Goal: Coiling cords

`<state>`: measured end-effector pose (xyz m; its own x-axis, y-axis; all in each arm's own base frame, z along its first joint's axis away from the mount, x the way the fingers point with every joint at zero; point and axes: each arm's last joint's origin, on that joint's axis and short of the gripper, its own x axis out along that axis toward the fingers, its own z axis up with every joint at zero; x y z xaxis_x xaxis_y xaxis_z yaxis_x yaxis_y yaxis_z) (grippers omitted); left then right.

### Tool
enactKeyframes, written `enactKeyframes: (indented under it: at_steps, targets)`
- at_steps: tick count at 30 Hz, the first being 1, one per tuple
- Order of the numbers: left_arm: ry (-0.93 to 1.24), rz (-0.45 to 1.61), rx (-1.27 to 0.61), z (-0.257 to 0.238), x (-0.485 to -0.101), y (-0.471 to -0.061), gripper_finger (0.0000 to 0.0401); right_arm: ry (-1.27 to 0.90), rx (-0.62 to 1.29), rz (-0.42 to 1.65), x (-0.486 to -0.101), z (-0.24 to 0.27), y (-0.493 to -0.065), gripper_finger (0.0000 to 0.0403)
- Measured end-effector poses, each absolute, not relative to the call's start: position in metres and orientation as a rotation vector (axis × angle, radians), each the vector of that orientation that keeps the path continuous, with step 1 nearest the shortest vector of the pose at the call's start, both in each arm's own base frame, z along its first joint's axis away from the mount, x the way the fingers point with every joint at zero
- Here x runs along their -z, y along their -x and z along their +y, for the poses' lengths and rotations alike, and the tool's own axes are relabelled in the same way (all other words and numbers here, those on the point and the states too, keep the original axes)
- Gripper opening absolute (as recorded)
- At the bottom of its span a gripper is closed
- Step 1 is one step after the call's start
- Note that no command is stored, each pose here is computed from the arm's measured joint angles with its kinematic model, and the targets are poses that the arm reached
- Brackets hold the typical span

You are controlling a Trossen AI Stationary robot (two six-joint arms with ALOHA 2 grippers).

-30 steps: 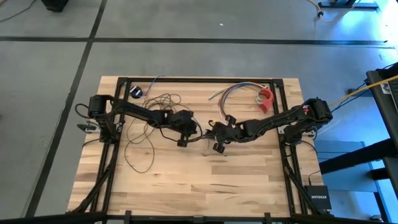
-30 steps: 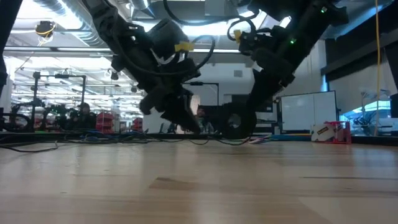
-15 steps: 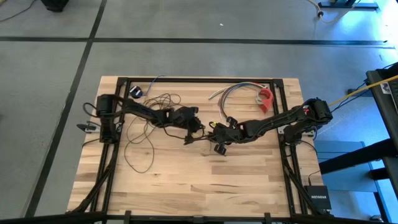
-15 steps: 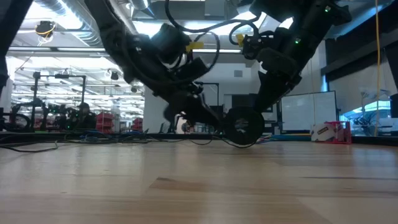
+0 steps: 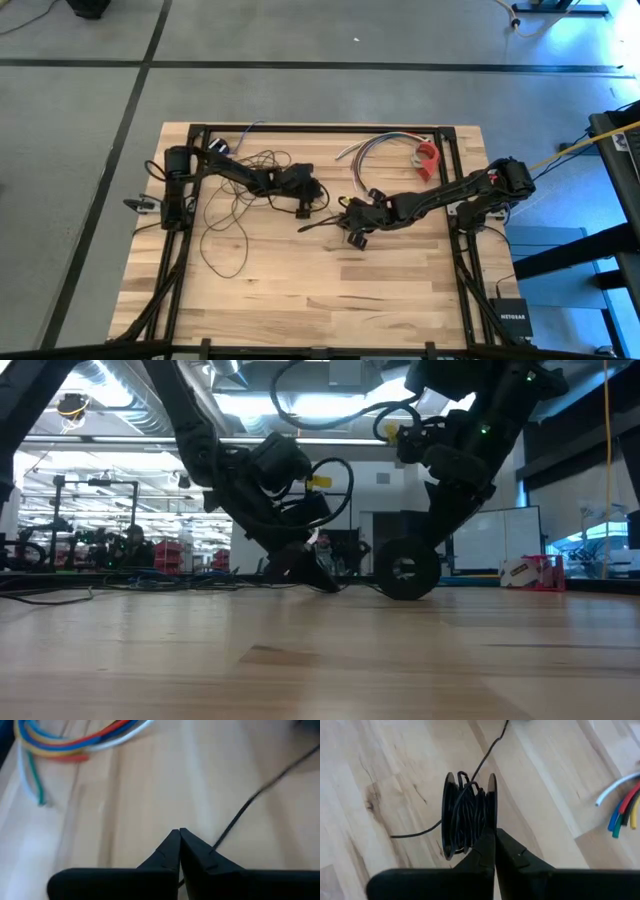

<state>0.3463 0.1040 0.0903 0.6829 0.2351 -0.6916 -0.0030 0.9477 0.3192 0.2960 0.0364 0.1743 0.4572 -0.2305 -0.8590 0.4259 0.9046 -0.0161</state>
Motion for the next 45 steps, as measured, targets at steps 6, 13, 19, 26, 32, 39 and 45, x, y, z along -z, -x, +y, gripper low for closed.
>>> enactKeyframes:
  at_steps: [6,13,19,26,32,39,45]
  targets:
    - [-0.321,0.906,-0.192,0.108,-0.101,-0.336,0.0003,-0.250,0.411,1.051,-0.174,0.037,-0.294,0.0000]
    - [-0.350,0.972,-0.274,0.101,-0.126,-0.322,0.0003,-0.268,0.416,1.053,-0.173,0.037,-0.293,0.0000]
    - [-0.287,0.720,-0.135,0.072,-0.173,-0.330,0.0004,-0.262,0.423,1.048,-0.173,0.037,-0.293,0.0000]
    - [-0.161,0.588,0.088,0.041,-0.162,-0.348,0.0004,-0.257,0.430,1.045,-0.173,0.036,-0.293,0.0000]
    - [-0.162,0.525,0.150,0.016,-0.149,-0.361,0.0057,-0.258,0.432,1.040,-0.173,0.036,-0.294,0.0000]
    - [-0.166,0.421,0.148,0.009,-0.154,-0.367,0.0149,-0.255,0.435,1.035,-0.173,0.036,-0.294,0.0000]
    - [-0.223,0.352,0.145,0.011,-0.156,-0.372,0.0152,-0.245,0.426,1.032,-0.173,0.036,-0.294,0.0000]
